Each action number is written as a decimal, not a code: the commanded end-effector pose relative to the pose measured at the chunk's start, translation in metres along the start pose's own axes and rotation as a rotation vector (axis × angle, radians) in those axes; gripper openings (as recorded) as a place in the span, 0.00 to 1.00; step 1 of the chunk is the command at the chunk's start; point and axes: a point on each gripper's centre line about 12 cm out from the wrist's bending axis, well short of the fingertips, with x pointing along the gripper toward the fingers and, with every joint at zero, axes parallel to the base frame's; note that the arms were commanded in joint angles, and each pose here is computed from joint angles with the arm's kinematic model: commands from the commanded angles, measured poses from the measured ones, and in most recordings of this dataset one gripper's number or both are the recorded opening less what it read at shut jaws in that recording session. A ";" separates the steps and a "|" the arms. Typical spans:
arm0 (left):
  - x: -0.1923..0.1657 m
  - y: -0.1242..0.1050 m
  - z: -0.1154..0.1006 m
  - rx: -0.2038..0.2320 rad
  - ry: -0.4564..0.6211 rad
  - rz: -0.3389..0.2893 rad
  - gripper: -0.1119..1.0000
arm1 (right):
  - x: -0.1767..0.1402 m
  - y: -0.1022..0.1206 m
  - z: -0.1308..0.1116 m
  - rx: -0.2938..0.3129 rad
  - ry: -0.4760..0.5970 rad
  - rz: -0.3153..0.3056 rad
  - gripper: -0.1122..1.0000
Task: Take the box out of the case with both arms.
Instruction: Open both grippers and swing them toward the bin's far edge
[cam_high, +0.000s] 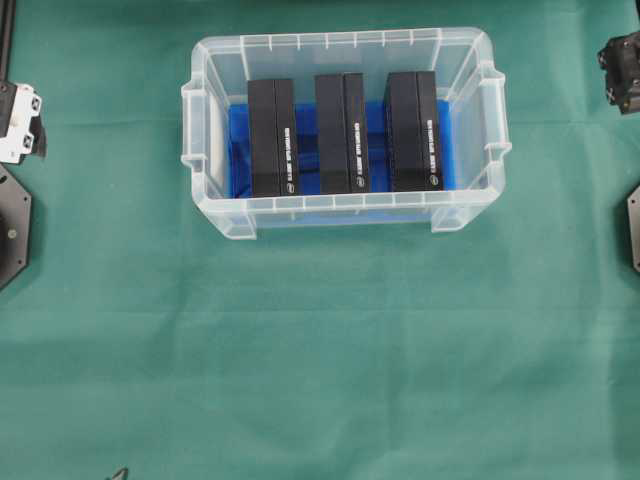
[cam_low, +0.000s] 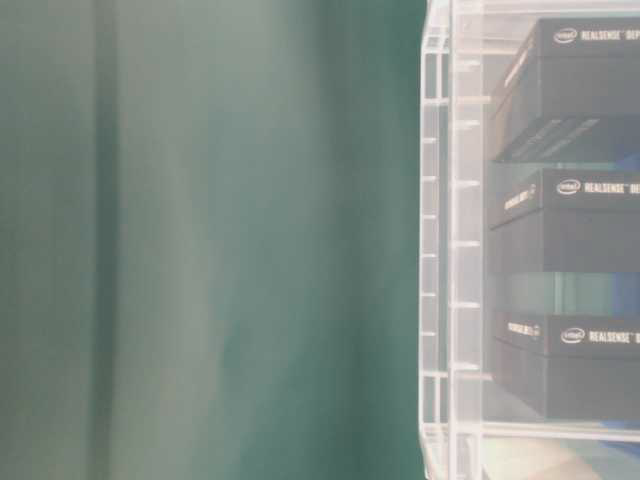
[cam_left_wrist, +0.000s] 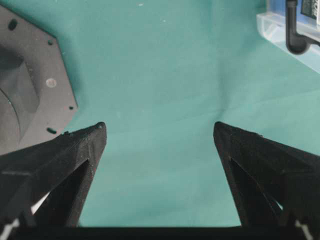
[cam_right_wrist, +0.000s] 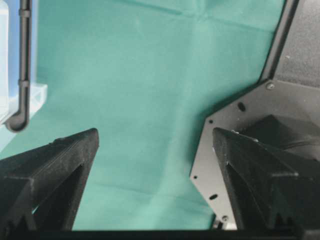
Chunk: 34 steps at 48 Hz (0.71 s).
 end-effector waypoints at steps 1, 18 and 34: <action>-0.003 -0.002 0.002 -0.003 -0.007 -0.009 0.92 | -0.003 0.001 0.001 0.005 -0.006 0.010 0.94; -0.004 -0.002 0.002 -0.011 -0.007 -0.010 0.91 | -0.003 0.001 0.001 0.028 -0.006 0.010 0.94; 0.000 -0.009 0.005 -0.011 -0.003 0.006 0.91 | -0.003 0.001 0.001 0.037 -0.006 0.010 0.94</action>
